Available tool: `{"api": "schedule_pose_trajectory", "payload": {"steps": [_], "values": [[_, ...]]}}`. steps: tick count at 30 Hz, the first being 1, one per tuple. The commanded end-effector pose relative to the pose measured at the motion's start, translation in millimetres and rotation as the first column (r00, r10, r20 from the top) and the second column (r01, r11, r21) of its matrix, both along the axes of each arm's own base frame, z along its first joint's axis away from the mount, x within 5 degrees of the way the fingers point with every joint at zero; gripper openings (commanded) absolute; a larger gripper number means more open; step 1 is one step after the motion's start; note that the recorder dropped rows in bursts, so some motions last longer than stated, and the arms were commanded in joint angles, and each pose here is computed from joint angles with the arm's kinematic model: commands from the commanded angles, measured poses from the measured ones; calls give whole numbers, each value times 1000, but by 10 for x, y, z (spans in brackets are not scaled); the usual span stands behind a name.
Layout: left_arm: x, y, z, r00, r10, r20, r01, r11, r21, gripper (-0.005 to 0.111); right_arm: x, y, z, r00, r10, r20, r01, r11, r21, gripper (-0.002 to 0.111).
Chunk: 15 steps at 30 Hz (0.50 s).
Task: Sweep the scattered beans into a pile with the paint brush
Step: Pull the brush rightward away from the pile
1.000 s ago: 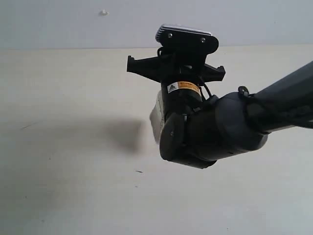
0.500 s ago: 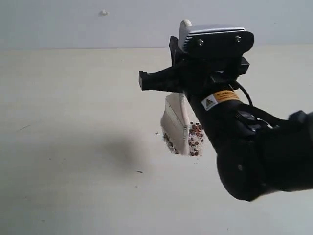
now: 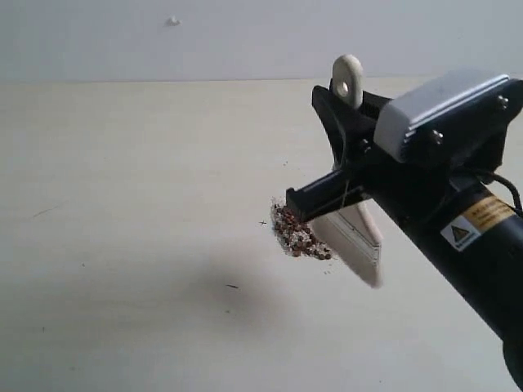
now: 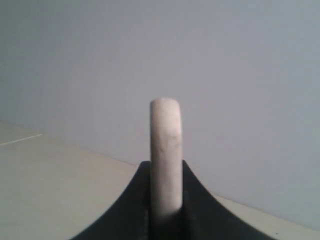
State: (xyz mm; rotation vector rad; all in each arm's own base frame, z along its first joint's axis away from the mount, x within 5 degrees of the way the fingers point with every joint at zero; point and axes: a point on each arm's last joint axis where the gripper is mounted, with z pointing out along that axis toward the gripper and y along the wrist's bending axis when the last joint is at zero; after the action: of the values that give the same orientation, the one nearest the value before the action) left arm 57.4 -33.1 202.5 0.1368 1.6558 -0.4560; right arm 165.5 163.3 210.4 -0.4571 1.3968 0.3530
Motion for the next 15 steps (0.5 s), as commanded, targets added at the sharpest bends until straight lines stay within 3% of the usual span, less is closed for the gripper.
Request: {"api": "schedule_pose_trajectory", "payload": {"steps": [1,6,9,11,12,14,15], "values": [[-1,-5,-12,1000,-8,-3,8,1000,4,0,-116,-91,-37,999,44,22,-43,998,-41,0],[-1,-5,-12,1000,-8,-3,8,1000,4,0,-286,-313,-175,999,45,11,-43,990,-131,0],[-1,-5,-12,1000,-8,-3,8,1000,4,0,-376,-445,-193,999,39,-8,-40,994,-102,0],[-1,-5,-12,1000,-8,-3,8,1000,4,0,-359,-564,-232,997,-61,-44,57,994,-93,0],[-1,-5,-12,1000,-8,-3,8,1000,4,0,-315,-663,-255,981,-178,-75,171,981,-91,0],[-1,-5,-12,1000,-8,-3,8,1000,4,0,-238,-811,-267,916,-380,-125,371,924,-91,0],[-1,-5,-12,1000,-8,-3,8,1000,4,0,-221,-822,-258,903,-412,-119,400,910,-109,0]]}}
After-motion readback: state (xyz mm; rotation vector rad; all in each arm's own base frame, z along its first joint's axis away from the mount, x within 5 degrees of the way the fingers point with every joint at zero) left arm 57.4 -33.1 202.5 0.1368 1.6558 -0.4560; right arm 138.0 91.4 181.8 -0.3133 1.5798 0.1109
